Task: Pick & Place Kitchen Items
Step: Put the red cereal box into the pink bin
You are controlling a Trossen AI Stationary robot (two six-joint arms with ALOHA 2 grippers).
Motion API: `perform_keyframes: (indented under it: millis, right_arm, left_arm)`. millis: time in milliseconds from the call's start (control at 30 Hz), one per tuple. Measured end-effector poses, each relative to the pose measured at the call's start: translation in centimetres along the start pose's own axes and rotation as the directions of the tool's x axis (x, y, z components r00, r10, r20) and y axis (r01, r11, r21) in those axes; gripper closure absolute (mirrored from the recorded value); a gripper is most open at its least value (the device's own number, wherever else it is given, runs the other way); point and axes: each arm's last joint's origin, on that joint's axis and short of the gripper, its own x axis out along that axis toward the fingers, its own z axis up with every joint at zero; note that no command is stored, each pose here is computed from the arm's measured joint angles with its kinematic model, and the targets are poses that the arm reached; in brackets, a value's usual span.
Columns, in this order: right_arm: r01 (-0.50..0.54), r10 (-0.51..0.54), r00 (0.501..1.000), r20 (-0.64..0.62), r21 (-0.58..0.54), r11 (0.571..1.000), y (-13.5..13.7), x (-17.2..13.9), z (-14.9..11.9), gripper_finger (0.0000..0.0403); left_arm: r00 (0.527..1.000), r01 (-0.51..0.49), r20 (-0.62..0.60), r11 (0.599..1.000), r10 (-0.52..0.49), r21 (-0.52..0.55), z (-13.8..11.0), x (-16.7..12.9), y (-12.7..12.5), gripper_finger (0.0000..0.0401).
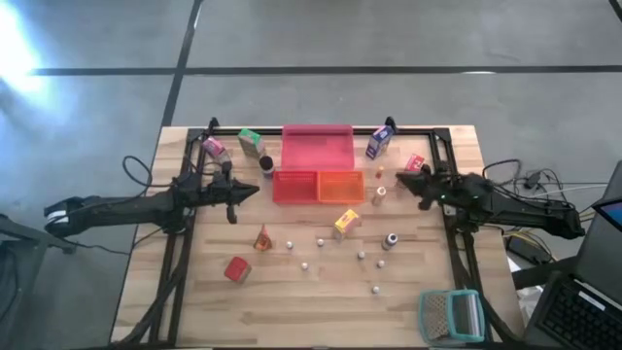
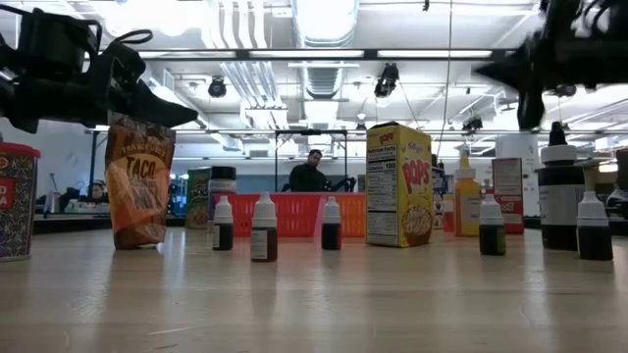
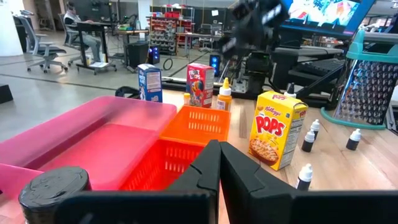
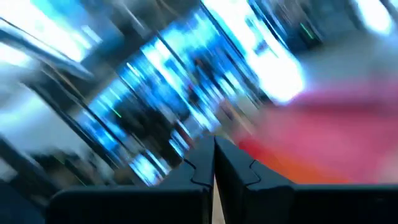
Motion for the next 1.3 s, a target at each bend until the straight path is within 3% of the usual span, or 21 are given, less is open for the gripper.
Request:
perform_keyframes:
  millis: [67,167,267,333,467,567,667,800,900,967,1100,1200,1300]
  right_arm:
    - [-0.122,0.131,0.984,0.121,-0.084,0.989,1.1,-0.1,1.3,0.0394]
    - [-0.232,0.303,0.922,0.242,-0.282,0.931,2.4,-0.7,2.8,0.0394]
    - [-0.225,0.382,0.871,0.308,-0.442,0.868,3.0,-1.2,3.6,0.0394]
    - [-0.182,0.383,0.863,0.329,-0.505,0.844,3.5,-1.2,4.2,0.0394]
    - [-0.082,0.289,0.908,0.302,-0.549,0.832,4.7,-0.5,5.8,0.0394]
    - [-0.003,0.191,0.954,0.229,-0.634,0.773,5.6,0.2,7.0,0.0394]
    - [0.138,0.045,0.968,0.248,-0.671,0.728,6.4,1.0,8.3,0.0394]
    - [0.253,-0.116,0.966,0.231,-0.752,0.609,6.7,2.3,9.0,0.0394]
    - [0.236,-0.188,0.969,0.159,-0.820,0.521,6.9,3.4,8.9,0.0394]
    - [0.264,-0.240,0.956,0.166,-0.841,0.472,7.1,4.2,9.1,0.0394]
    - [0.359,-0.371,0.906,0.204,-0.835,0.417,7.2,6.1,9.3,0.0394]
    - [0.372,-0.475,0.866,0.157,-0.837,0.401,7.3,7.4,9.6,0.0394]
    - [0.399,-0.605,0.791,0.086,-0.823,0.404,7.1,8.6,10.4,0.0394]
  left_arm:
    - [0.999,-0.040,0.000,0.999,0.040,0.019,0.0,0.0,0.1,0.0391]
    - [0.998,-0.065,0.007,0.998,0.065,0.024,0.1,0.0,0.2,0.0391]
    - [0.995,-0.073,0.077,0.994,0.067,0.079,0.7,0.0,0.2,0.0391]
    - [0.986,-0.081,0.157,0.990,0.062,0.119,1.6,-0.1,0.1,0.0391]
    - [0.955,-0.080,0.291,0.993,0.052,0.085,4.4,0.1,0.0,0.0391]
    - [0.928,-0.082,0.370,0.993,0.045,0.086,6.7,0.2,-0.1,0.0391]
    - [0.912,-0.084,0.408,0.993,0.041,0.088,8.3,0.2,-0.1,0.0391]
    - [0.894,-0.085,0.447,0.992,0.037,0.089,9.8,0.2,-0.2,0.0391]
    - [0.885,-0.086,0.464,0.992,0.035,0.090,10.4,0.2,-0.2,0.0391]
    - [0.884,-0.086,0.467,0.992,0.034,0.090,10.5,0.2,-0.2,0.0391]
    - [0.882,-0.086,0.470,0.992,0.034,0.090,10.7,0.2,-0.2,0.0391]
    - [0.882,-0.093,0.470,0.990,0.034,0.102,10.7,0.2,-0.2,0.0391]
    - [0.881,-0.116,0.471,0.983,0.036,0.140,10.7,0.2,-0.2,0.0391]
